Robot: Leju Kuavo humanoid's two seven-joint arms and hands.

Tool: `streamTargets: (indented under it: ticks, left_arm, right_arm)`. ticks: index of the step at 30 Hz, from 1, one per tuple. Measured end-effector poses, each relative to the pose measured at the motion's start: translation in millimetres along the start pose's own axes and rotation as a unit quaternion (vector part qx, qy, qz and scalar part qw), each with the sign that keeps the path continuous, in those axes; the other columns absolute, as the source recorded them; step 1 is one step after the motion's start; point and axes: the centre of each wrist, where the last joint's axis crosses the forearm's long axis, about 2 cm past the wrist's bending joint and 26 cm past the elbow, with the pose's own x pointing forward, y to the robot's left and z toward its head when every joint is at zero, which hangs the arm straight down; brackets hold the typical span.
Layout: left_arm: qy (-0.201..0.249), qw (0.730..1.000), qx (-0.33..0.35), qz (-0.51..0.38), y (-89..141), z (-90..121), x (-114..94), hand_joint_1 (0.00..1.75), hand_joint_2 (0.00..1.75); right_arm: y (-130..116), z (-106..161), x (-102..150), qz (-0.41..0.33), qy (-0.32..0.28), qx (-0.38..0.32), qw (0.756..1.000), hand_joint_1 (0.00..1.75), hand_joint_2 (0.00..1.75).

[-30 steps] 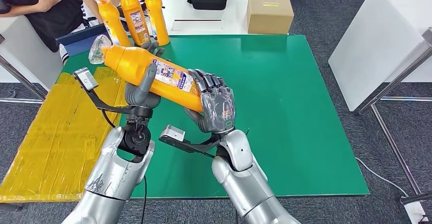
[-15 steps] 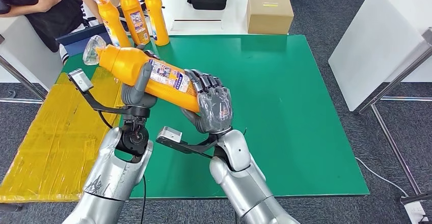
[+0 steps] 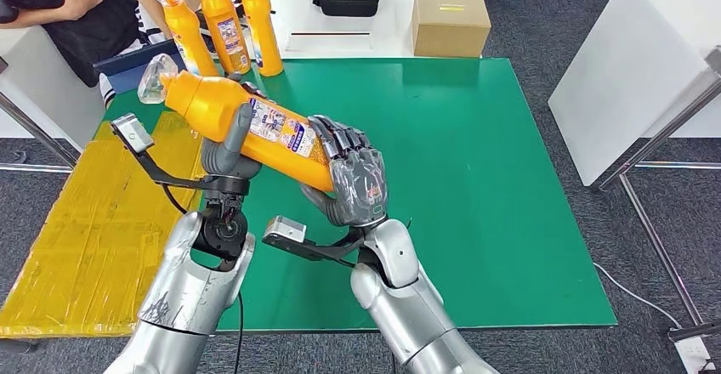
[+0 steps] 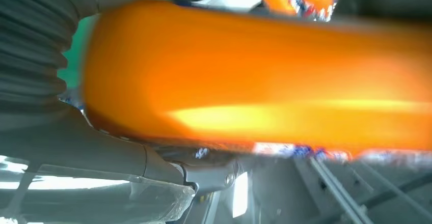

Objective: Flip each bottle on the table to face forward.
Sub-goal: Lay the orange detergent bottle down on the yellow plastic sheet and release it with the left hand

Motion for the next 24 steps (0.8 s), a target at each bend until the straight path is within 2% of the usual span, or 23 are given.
streamTargets:
  ticks: [3, 8, 17, 24]
  left_arm:
    - [-0.018, 1.000, 0.008, -0.015, 1.1, -4.2, 5.2, 1.75, 1.75]
    - [-0.055, 0.998, 0.027, -0.033, 9.8, -9.0, 16.8, 1.75, 1.75]
    - [-0.068, 0.996, 0.040, -0.038, 17.9, -8.8, 23.1, 1.75, 1.75]
    - [-0.104, 0.988, 0.064, -0.098, 31.8, -10.5, 32.4, 1.75, 1.75]
  right_arm:
    - [2.8, 9.3, -1.5, -0.038, 0.007, -0.006, 0.999, 0.00, 1.75]
    - [7.0, 23.0, -6.1, -0.150, 0.044, -0.053, 0.986, 0.00, 1.75]
    - [7.8, 27.4, -8.6, -0.176, 0.050, -0.070, 0.981, 0.00, 1.75]
    - [3.0, 22.7, 2.6, -0.265, 0.064, -0.139, 0.952, 0.00, 1.75]
